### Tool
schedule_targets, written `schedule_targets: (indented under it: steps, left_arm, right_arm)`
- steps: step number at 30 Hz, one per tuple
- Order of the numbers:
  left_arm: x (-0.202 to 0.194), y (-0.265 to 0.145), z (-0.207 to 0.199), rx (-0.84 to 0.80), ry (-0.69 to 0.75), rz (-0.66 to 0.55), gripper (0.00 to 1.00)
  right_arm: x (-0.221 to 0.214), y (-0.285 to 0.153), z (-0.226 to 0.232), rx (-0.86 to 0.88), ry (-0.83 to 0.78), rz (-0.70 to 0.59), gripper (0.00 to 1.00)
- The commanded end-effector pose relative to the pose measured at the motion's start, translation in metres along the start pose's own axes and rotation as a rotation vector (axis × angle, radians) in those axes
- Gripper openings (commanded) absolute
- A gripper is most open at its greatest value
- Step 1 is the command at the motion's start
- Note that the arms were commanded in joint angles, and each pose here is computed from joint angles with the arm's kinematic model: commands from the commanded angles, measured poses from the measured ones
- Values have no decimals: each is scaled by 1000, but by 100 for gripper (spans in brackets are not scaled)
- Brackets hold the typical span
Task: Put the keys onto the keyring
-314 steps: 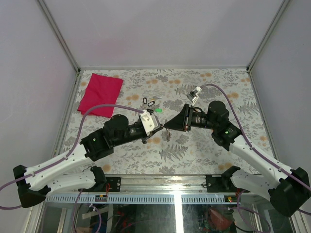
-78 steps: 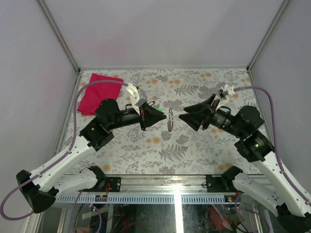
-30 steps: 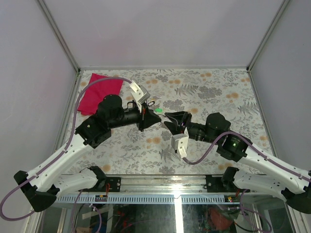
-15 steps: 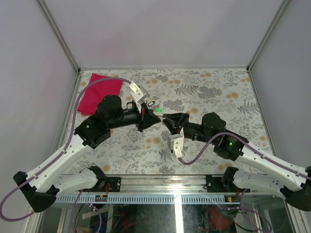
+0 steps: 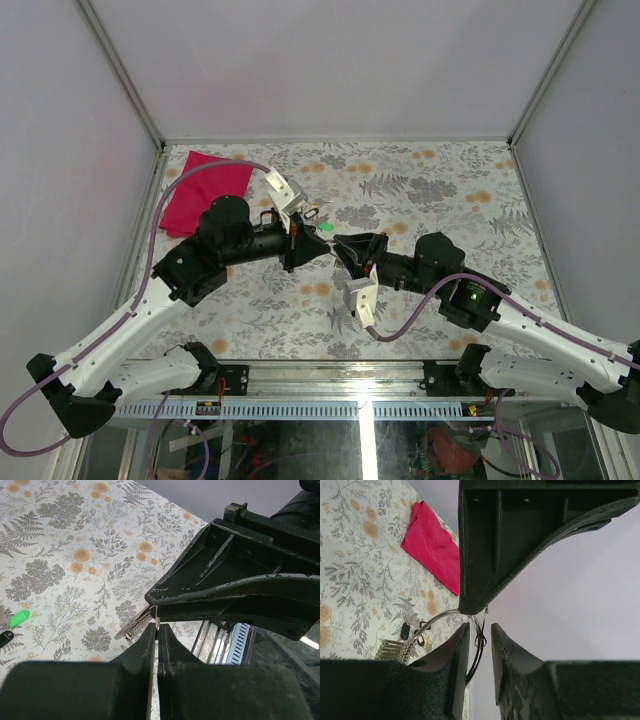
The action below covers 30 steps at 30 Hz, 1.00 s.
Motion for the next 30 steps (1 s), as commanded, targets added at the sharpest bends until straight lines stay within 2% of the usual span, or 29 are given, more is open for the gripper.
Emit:
schedule_targets:
  steps: [1, 10, 17, 23, 30]
  left_arm:
    - [20, -7, -7, -34, 39, -67, 0]
    - [20, -7, -8, -36, 39, -67, 0]
    - [21, -8, -8, -37, 39, -69, 0]
    - [21, -8, -8, -36, 35, -65, 0]
    - [22, -8, -9, -46, 30, -67, 0]
  right_arm:
    - [15, -1, -21, -86, -34, -37, 28]
    - [12, 1, -17, -62, -41, -24, 20]
    - [11, 1, -14, -26, -55, -7, 7]
    - [13, -2, -15, -3, -64, 2, 0]
    - [17, -5, -15, 27, -62, 44, 0]
Point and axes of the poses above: each gripper's point midway between its finger pads, its own y axis out along the fingers, its own z axis along the line the jaws close on, x = y × z, the point moved 9 cm from there along -y, back along the fingers, and after that the axes turned 9 degrees about y, right-handed, at the moved point
